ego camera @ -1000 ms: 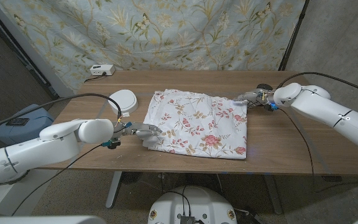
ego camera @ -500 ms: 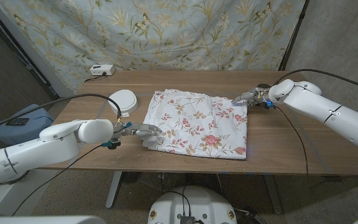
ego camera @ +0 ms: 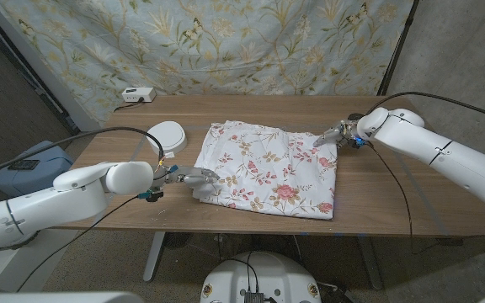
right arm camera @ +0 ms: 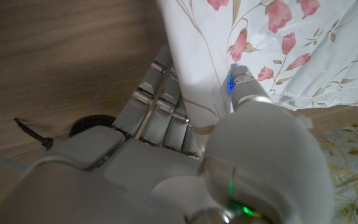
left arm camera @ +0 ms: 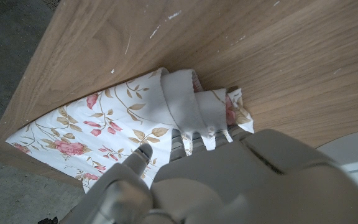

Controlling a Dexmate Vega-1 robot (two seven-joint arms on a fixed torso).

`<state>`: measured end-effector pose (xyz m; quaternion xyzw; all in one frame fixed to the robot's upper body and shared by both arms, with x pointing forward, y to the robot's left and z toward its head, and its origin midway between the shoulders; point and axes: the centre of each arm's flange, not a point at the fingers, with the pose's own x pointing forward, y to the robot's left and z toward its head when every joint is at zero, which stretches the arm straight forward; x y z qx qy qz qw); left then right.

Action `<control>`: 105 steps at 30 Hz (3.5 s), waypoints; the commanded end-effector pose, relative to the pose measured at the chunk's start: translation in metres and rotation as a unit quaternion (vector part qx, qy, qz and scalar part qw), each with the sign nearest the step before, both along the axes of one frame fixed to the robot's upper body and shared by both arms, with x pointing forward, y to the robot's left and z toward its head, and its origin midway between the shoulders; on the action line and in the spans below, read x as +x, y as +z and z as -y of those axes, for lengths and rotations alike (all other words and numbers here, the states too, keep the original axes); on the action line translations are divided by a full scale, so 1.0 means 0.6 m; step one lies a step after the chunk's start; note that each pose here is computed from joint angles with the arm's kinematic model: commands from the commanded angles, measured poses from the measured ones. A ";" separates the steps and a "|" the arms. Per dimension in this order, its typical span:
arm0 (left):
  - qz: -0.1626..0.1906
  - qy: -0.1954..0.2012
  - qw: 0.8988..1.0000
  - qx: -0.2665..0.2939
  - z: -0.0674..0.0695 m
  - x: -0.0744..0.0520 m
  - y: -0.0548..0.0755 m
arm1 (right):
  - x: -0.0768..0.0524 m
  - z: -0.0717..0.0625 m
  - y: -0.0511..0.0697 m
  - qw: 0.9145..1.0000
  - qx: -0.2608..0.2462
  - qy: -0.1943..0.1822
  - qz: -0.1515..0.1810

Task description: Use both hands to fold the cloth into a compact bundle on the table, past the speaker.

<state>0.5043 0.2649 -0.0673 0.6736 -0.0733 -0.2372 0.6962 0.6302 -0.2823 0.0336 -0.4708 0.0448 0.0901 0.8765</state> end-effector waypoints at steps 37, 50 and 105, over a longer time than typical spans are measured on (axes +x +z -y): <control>-0.008 0.001 1.000 -0.026 -0.014 0.005 -0.008 | -0.032 -0.080 0.092 0.999 -0.002 0.028 -0.043; -0.012 -0.001 0.999 -0.040 -0.017 0.008 -0.009 | -0.031 -0.099 0.121 0.998 0.001 0.032 -0.045; -0.014 -0.012 0.995 -0.096 -0.027 0.028 -0.007 | -0.021 -0.222 0.229 0.994 -0.045 0.076 -0.057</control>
